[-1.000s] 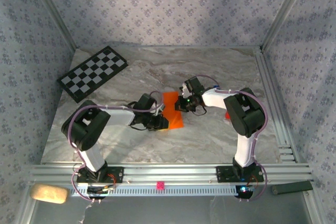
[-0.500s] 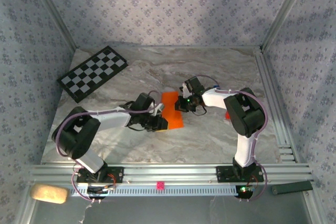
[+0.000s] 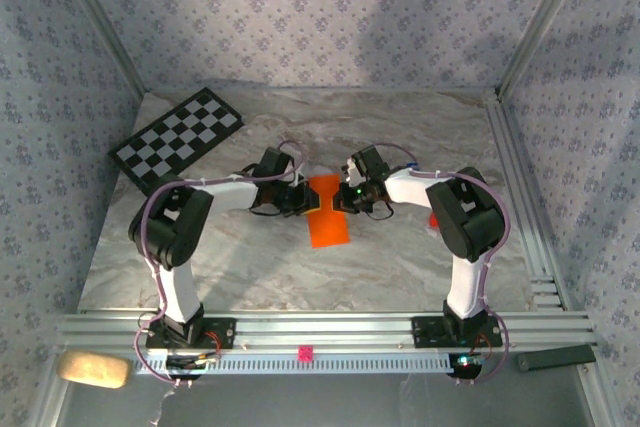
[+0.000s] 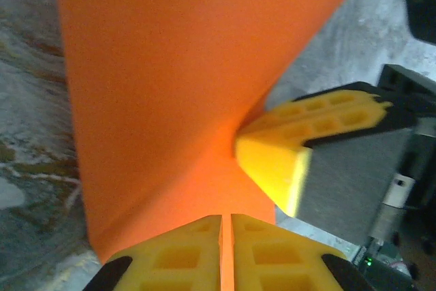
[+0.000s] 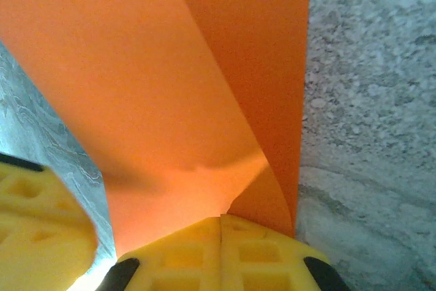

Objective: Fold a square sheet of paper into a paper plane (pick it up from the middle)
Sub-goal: First fold the square sheet of paper in half at the center of the table.

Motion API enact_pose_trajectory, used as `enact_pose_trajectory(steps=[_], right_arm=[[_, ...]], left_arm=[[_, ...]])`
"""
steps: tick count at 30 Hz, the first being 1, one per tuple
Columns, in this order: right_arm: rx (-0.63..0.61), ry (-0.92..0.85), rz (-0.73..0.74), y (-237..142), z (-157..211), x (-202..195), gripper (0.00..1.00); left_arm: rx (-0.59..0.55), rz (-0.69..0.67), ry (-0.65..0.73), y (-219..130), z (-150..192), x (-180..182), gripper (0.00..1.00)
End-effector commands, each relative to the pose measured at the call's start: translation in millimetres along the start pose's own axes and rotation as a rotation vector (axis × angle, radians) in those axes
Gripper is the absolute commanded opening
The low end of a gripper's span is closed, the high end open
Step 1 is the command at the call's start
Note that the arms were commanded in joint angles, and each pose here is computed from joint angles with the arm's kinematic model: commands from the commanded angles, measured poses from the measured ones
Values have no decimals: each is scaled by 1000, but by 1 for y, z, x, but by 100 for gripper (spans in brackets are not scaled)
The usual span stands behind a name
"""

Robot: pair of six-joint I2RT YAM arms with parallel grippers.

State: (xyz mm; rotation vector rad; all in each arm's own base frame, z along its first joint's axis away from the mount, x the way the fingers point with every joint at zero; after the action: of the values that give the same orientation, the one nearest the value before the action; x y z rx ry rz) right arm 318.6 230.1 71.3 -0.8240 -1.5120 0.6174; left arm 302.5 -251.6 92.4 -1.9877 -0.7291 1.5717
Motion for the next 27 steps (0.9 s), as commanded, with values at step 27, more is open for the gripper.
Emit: enact_pose_trajectory(steps=[27], right_arm=[[136,124,304,25,38,-68,0]], left_arm=[[-17,13,64,-6,-43,12,13]])
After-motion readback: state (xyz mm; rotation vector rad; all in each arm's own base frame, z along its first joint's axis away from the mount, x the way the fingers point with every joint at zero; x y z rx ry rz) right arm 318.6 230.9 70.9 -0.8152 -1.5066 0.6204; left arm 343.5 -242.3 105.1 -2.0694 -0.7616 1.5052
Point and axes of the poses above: each hand's point on the last joint's axis, 136 mm out from that joint toward the fingers, its own y axis out along the fingers, its own x axis along the line the jaws close on, z = x × y, the point moved 7 cm from there along -y, back along the fingers, and after that the axes turned 8 degrees about y, right-handed, at the moved point
